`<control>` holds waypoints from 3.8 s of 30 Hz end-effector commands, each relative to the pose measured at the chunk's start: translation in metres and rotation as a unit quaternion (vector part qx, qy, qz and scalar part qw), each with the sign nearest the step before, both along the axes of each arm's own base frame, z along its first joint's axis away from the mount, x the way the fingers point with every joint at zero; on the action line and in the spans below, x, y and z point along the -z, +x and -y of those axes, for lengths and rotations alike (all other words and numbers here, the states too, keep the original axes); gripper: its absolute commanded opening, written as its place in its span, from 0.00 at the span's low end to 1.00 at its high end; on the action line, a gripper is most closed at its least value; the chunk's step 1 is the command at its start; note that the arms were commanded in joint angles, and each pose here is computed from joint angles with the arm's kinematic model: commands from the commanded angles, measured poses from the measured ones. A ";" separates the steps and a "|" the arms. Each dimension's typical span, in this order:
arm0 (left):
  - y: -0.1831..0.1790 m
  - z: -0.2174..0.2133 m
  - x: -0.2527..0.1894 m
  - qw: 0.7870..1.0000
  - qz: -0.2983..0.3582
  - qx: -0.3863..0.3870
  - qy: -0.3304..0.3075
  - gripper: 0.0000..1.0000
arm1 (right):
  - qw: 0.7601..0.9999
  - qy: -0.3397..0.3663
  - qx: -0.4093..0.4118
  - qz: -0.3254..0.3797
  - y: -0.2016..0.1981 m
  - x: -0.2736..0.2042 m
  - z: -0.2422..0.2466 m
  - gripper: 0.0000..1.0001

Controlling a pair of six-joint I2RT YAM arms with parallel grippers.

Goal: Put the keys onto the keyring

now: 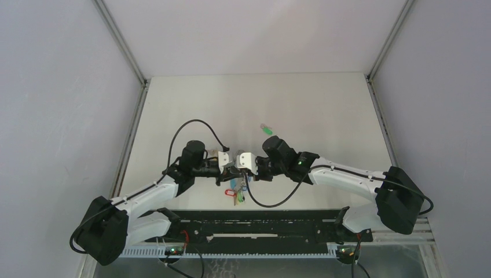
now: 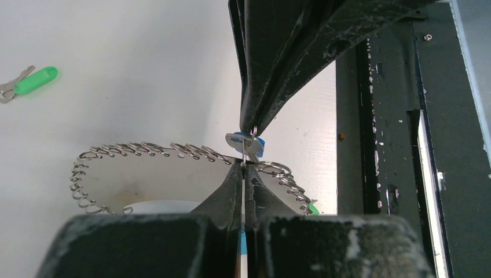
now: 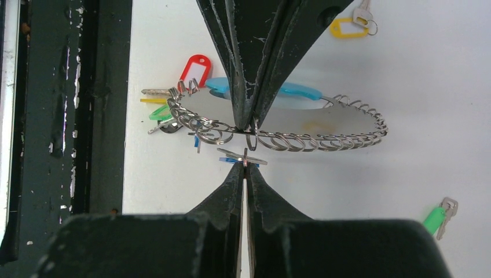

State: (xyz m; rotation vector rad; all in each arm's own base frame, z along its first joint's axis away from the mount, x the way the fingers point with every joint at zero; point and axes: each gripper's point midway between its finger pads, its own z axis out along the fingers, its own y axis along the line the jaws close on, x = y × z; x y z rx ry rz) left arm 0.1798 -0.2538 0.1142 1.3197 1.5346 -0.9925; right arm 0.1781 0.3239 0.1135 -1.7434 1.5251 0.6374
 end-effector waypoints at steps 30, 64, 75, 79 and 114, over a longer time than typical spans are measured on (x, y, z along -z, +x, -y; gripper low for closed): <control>0.017 0.013 -0.041 0.998 0.053 0.012 -0.035 0.00 | 0.998 0.041 0.027 0.031 0.014 -0.038 -0.009 0.00; 0.010 0.016 -0.042 0.998 0.043 0.037 -0.039 0.00 | 0.998 0.066 -0.004 0.022 0.009 -0.047 -0.020 0.00; 0.009 0.017 -0.042 0.998 0.042 0.040 -0.039 0.00 | 0.996 0.084 0.000 0.015 0.011 -0.053 -0.023 0.00; 0.009 0.018 -0.042 0.998 0.041 0.041 -0.039 0.00 | 0.996 0.086 -0.009 0.011 0.008 -0.053 -0.025 0.00; 0.010 0.019 -0.052 0.996 0.062 0.024 -0.067 0.00 | 0.986 0.161 -0.030 -0.037 0.008 -0.050 -0.022 0.00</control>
